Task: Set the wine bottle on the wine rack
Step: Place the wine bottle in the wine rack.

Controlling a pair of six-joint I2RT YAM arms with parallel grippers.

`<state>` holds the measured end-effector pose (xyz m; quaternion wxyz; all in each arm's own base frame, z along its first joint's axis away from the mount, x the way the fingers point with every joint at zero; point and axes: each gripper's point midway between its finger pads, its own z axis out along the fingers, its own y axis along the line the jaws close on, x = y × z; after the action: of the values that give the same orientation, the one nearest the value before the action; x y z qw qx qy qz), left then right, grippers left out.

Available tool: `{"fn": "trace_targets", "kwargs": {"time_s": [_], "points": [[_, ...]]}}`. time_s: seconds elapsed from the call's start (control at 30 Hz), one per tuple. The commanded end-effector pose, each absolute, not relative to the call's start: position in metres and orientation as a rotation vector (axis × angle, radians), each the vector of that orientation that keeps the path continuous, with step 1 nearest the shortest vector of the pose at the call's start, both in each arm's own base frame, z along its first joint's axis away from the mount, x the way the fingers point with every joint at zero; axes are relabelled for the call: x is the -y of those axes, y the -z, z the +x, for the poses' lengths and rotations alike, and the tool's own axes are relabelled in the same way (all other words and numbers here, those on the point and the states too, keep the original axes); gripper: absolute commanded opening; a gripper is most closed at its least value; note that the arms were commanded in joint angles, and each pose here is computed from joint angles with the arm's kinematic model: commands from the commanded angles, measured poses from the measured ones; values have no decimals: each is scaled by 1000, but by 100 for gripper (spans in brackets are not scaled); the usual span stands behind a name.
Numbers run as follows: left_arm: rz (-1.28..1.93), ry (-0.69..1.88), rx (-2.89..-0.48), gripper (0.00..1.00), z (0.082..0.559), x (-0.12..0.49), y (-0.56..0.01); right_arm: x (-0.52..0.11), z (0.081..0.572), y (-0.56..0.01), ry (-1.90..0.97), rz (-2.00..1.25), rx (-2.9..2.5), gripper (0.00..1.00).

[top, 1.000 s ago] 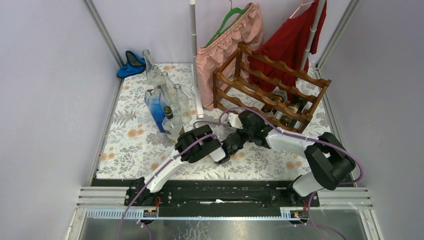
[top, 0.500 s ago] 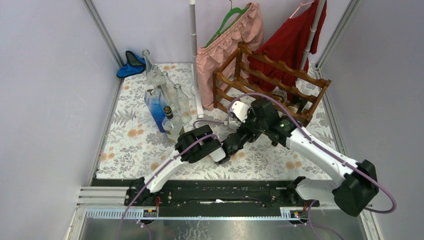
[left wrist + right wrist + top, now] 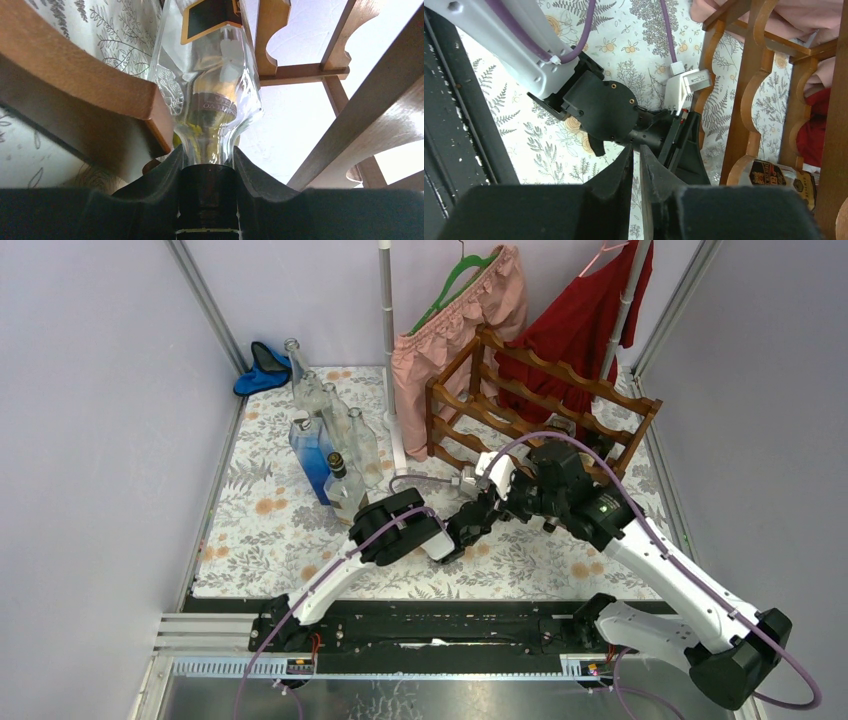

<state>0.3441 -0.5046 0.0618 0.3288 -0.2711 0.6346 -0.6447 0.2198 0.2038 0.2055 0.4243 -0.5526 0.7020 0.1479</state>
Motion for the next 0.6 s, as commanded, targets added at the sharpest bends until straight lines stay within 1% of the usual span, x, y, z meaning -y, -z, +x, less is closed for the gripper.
{"fn": "trace_targets", "kwargs": {"time_s": [0.0, 0.13, 0.43, 0.57], "points": [[-643, 1778, -1526, 20, 352, 513, -125, -207, 212, -222, -454, -1344, -1715, 16], [-598, 1737, -1546, 21, 353, 516, -128, -204, 211, -222, -467, -1327, -1710, 17], [-456, 1516, -1636, 25, 356, 513, -124, -200, 210, -227, -493, -1300, -1701, 17], [-398, 1438, -1633, 26, 355, 511, -124, -200, 210, -229, -496, -1296, -1698, 17]]}}
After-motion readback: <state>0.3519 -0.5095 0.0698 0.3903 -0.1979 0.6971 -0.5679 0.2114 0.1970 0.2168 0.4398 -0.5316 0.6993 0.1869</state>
